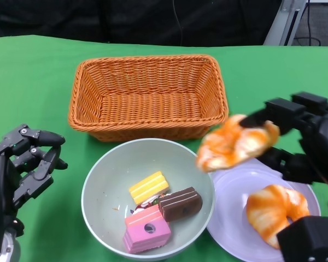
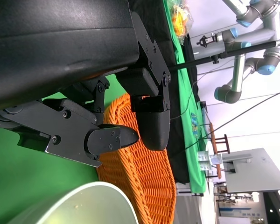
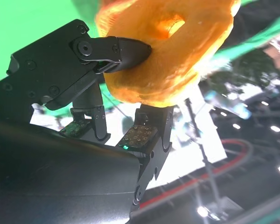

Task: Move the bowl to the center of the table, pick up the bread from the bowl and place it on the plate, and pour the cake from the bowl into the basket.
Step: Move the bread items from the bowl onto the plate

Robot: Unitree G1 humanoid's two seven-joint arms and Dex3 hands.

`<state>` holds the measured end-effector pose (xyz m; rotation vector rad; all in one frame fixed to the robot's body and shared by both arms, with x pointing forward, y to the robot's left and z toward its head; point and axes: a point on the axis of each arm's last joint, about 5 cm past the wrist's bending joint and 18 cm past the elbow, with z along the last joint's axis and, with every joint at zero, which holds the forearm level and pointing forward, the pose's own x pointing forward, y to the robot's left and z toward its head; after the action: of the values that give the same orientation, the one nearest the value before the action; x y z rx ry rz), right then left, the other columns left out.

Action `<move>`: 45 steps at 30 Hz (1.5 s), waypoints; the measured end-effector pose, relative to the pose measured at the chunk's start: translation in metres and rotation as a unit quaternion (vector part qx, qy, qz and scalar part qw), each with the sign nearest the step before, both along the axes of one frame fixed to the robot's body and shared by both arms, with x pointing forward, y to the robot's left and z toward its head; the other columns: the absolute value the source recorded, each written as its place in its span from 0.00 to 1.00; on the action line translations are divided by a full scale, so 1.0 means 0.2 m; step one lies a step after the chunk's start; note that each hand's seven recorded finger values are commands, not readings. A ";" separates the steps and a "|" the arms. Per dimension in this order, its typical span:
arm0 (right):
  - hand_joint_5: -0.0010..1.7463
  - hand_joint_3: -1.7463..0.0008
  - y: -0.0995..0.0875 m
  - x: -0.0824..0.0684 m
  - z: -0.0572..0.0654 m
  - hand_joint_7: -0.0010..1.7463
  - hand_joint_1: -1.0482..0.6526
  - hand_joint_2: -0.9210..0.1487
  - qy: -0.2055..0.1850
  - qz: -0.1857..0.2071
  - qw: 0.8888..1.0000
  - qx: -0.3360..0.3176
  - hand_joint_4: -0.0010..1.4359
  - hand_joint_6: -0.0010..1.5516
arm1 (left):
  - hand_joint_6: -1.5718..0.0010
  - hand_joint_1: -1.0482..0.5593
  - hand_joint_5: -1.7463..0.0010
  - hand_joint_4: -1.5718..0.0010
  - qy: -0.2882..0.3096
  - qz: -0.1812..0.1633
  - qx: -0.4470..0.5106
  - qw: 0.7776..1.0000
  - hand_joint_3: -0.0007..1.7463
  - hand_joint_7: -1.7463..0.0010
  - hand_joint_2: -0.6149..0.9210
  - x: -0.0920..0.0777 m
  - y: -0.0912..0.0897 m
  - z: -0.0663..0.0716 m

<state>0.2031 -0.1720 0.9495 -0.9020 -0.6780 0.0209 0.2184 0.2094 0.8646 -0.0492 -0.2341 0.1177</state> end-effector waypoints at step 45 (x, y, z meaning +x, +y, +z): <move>0.91 0.82 0.07 0.09 -0.51 0.64 0.46 0.07 0.008 -0.144 0.989 0.022 0.42 0.46 | 0.48 0.57 0.22 0.51 -0.009 -0.003 0.012 1.000 0.27 0.44 0.93 0.00 0.02 0.01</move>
<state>0.2204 -0.1589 0.8479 -0.9494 -0.5262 -0.2438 0.2194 0.2134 0.8670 -0.0263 -0.2535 0.1077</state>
